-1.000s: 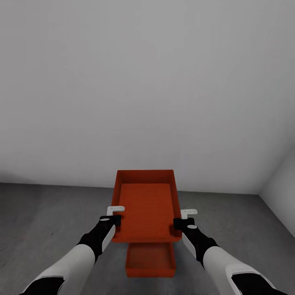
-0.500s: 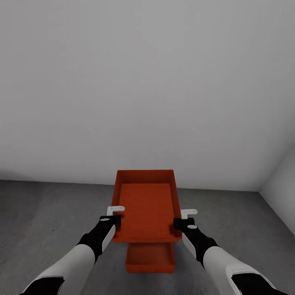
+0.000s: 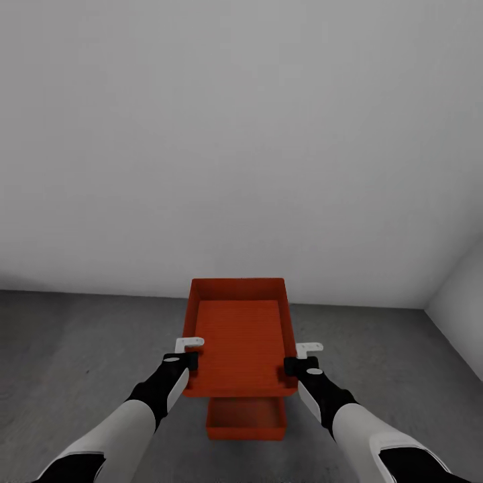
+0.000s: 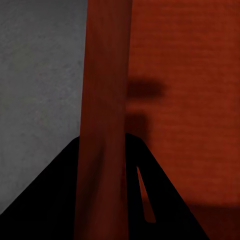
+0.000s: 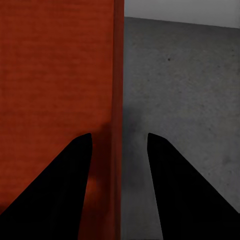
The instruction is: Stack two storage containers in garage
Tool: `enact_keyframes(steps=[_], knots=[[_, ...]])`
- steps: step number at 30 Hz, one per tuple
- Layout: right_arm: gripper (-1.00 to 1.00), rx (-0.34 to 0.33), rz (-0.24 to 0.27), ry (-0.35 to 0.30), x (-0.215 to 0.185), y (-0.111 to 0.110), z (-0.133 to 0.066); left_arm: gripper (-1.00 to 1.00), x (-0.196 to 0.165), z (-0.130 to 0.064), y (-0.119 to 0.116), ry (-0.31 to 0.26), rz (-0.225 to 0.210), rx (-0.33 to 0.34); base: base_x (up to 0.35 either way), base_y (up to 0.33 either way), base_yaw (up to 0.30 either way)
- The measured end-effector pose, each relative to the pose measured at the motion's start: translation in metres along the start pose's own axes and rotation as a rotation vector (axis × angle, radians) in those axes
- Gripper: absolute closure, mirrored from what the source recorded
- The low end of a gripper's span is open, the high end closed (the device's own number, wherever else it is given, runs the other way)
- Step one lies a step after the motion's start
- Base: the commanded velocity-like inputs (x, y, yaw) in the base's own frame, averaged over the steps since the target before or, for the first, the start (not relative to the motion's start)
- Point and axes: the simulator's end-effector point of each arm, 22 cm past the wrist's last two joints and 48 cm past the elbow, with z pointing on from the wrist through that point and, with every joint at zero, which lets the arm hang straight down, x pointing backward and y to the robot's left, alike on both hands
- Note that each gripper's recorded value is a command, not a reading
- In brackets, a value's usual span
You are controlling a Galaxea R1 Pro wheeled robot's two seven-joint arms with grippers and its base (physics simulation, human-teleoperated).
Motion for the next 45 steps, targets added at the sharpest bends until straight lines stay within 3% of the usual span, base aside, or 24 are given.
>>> enact_keyframes(steps=[45], knots=[[1.00,-0.004,-0.003,0.072,0.041,0.002,0.019,1.00,0.039,0.022,-0.002,0.072,0.007,-0.001,0.000,0.000,0.000]])
